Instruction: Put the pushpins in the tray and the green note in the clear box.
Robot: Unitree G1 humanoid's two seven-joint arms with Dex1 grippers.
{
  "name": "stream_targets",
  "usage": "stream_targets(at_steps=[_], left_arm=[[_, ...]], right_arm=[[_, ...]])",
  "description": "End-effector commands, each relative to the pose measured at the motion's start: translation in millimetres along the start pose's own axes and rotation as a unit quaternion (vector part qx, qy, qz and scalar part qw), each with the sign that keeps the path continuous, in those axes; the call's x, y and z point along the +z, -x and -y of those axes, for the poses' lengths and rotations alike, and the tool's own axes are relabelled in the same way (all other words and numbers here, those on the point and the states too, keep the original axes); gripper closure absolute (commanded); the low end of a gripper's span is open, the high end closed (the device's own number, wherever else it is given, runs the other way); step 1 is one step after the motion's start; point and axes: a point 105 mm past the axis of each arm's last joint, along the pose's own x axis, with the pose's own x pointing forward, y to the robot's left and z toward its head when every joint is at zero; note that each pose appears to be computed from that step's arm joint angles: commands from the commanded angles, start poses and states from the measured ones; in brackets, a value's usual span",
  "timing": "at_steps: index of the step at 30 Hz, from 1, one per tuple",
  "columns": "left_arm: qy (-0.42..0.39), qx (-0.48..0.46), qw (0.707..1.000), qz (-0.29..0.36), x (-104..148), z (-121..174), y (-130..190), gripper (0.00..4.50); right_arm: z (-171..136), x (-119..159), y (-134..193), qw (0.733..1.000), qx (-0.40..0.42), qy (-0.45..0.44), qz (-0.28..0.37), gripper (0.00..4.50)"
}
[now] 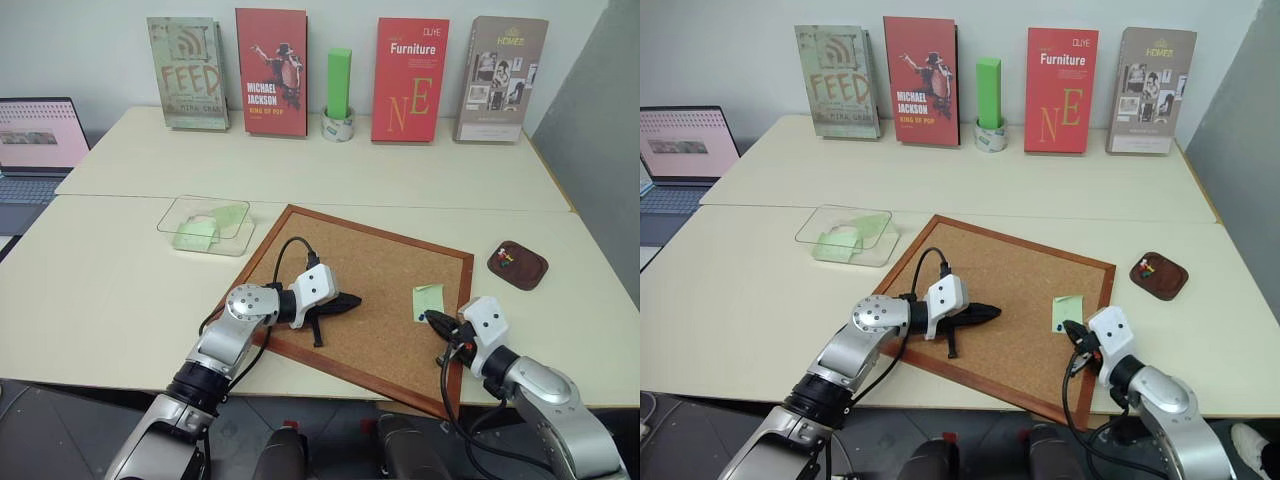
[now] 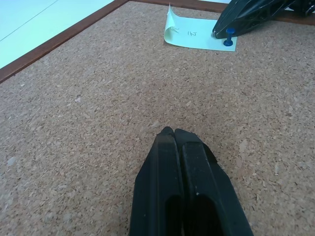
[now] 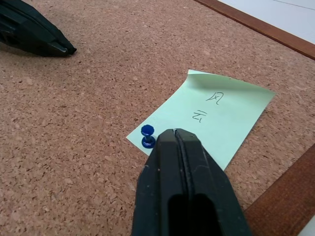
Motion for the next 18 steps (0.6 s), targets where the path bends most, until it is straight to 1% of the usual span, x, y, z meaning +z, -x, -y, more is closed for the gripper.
stream_targets(at_steps=[1, 2, 4, 5, 9, 10, 11, 14, 18], left_arm=[[0.015, -0.004, 0.999, -0.037, -19, 4, 3, 4.5], [0.015, -0.004, 0.999, -0.038, -20, 4, 3, 4.5], [0.015, -0.004, 0.999, -0.038, -20, 4, 4, 4.5], [0.015, -0.004, 0.999, -0.038, -20, 4, 4, 4.5], [0.015, -0.005, 0.999, -0.037, -19, 4, 3, 4.5], [0.015, -0.005, 0.999, -0.037, -19, 4, 3, 4.5], [0.015, -0.006, 0.999, -0.037, -19, 4, 3, 4.5], [0.015, -0.006, 0.999, -0.038, -20, 5, 3, 4.5], [0.015, -0.007, 0.999, -0.038, -20, 5, 3, 4.5]], right_arm=[[3, 26, 7, 0.998, -0.02, 0.0, 0.061, 4.43], [4, 27, 9, 0.998, -0.025, -0.001, 0.064, 4.43], [6, 27, 11, 0.997, -0.034, 0.003, 0.064, 4.07], [8, 28, 12, 0.997, -0.04, 0.009, 0.066, 3.98], [16, 34, 14, 0.995, -0.066, 0.021, 0.074, 3.01], [12, 34, 13, 0.996, -0.054, 0.012, 0.071, 2.71], [8, 33, 12, 0.997, -0.043, 0.005, 0.068, 2.58], [-6, 27, 11, 0.999, -0.001, -0.016, 0.05, 1.96], [-10, 17, 7, 0.999, 0.01, -0.017, 0.026, 1.96]])
